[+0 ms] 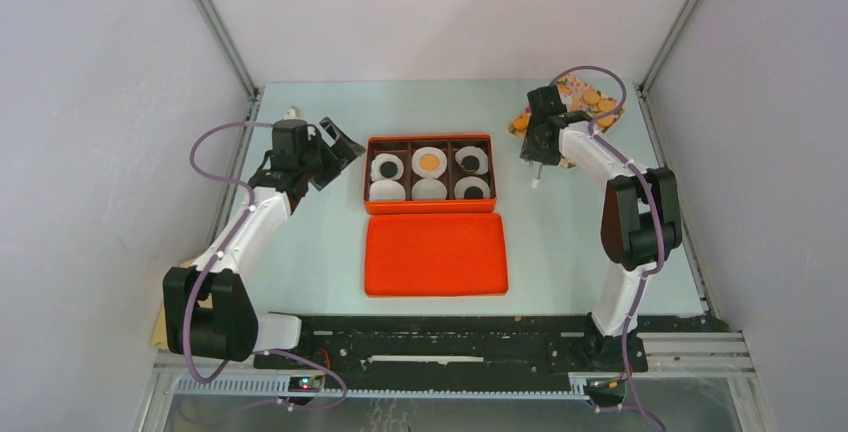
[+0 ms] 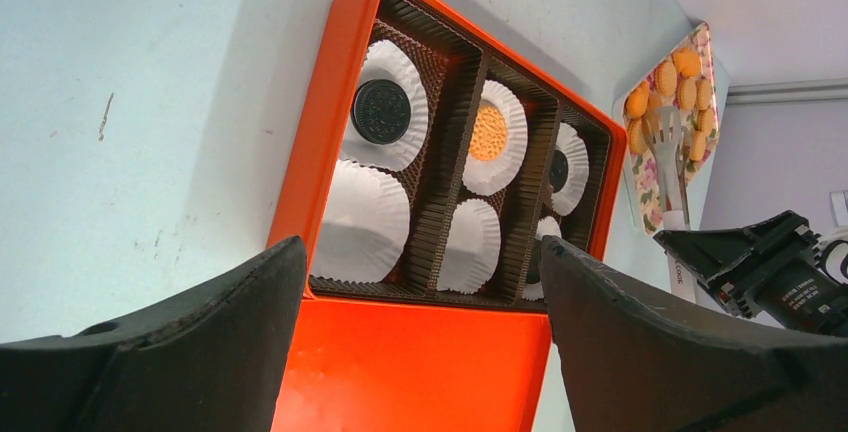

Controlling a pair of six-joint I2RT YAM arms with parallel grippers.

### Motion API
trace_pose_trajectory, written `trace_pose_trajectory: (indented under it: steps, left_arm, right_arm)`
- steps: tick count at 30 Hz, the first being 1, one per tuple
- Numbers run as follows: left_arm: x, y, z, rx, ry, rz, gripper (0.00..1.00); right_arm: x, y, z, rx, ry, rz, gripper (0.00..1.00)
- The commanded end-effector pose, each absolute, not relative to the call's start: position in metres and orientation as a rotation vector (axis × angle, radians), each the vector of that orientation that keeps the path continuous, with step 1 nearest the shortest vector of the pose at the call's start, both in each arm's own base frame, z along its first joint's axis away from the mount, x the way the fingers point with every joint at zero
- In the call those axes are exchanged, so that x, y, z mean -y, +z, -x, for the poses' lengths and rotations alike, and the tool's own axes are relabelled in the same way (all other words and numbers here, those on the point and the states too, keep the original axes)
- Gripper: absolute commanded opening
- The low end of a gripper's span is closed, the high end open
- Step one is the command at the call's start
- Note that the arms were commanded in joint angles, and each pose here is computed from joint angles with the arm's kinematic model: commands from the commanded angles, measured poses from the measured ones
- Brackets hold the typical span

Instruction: Pack the cookies

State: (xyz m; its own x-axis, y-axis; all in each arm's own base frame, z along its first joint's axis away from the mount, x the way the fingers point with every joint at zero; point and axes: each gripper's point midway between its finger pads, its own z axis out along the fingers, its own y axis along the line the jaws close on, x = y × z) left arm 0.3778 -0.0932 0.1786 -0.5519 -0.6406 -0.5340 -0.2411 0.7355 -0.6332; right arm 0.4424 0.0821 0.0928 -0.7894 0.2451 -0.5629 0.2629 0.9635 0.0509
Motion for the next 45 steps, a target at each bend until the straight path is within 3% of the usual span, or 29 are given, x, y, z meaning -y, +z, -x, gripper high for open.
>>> trace_pose_trajectory:
  steps: [1,14,23,31,45]
  left_arm:
    - [0.094,0.185,-0.381,-2.12,-0.657,0.638,0.91]
    - [0.095,0.191,-0.374,-2.107,-0.672,0.635,0.91]
    - [0.097,0.185,-0.373,-2.122,-0.676,0.634,0.91]
    - [0.096,0.188,-0.372,-2.11,-0.674,0.634,0.9]
    - [0.09,0.196,-0.371,-2.092,-0.646,0.647,0.91]
  right_arm:
    - [-0.084,0.132,-0.451,-2.433,0.021,-0.364,0.46]
    - [-0.084,0.12,-0.441,-2.493,0.013,-0.373,0.52]
    - [-0.08,0.126,-0.447,-2.453,0.019,-0.393,0.41]
    - [-0.085,0.173,-0.452,-2.331,0.083,-0.354,0.34]
    - [-0.14,0.231,-0.379,-2.293,0.255,-0.108,0.32]
